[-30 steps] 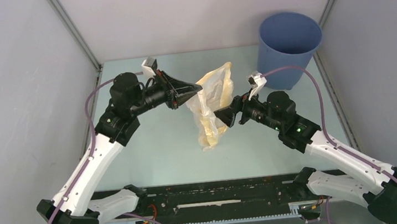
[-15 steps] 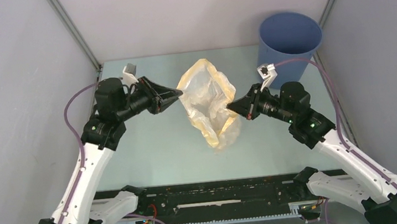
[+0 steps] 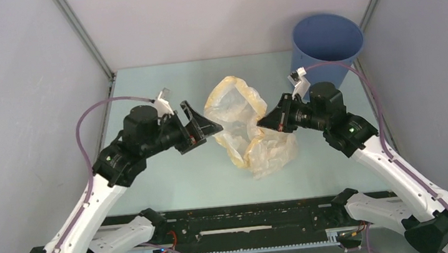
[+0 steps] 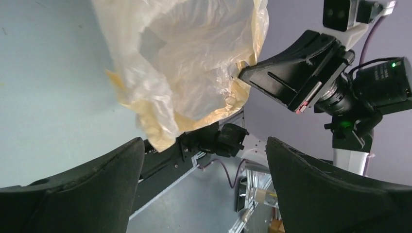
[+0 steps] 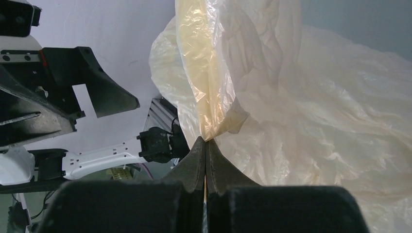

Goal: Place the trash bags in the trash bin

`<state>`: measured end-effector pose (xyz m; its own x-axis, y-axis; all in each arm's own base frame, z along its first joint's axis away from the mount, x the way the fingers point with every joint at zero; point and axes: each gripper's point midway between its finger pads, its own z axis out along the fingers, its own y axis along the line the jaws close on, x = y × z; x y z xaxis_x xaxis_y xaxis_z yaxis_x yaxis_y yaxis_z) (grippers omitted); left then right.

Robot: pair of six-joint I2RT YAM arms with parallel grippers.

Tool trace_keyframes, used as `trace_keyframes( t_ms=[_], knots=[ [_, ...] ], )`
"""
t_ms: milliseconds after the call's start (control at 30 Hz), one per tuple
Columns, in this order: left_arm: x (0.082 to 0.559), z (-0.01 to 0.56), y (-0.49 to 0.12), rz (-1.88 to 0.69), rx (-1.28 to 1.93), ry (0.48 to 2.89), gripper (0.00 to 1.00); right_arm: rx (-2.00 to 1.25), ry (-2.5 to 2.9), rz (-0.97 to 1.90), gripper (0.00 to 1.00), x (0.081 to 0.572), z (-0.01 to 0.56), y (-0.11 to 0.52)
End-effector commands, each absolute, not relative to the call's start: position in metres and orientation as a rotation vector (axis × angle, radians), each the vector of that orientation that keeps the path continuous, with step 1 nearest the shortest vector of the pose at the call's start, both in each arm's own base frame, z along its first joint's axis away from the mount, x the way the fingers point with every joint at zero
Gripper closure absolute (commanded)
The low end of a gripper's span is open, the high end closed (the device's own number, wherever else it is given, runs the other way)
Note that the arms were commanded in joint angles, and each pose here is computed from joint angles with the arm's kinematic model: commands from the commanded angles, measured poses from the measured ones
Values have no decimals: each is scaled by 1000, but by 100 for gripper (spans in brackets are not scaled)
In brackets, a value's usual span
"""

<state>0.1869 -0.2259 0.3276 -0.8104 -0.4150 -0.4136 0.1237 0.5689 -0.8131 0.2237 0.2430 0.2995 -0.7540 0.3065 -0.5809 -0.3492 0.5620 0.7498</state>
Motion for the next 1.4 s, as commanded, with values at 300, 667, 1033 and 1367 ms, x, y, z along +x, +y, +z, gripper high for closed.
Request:
trace_keyframes(
  t_ms=[300,667,1033,1367],
  knots=[
    [220,293,-218,-996,-298,2241,0,-71,2110,1287,100,205,319,238],
    [216,263,-261,-1410,-260,2267,19,-53,2137,1329,100,197,319,230],
    [213,284,-263,-1474,-309,2268,100,13,2279,1049,49,218,266,213],
    [216,305,-261,-1595,-485,2148,100,-23,2287,1037,25,210,239,224]
  ],
)
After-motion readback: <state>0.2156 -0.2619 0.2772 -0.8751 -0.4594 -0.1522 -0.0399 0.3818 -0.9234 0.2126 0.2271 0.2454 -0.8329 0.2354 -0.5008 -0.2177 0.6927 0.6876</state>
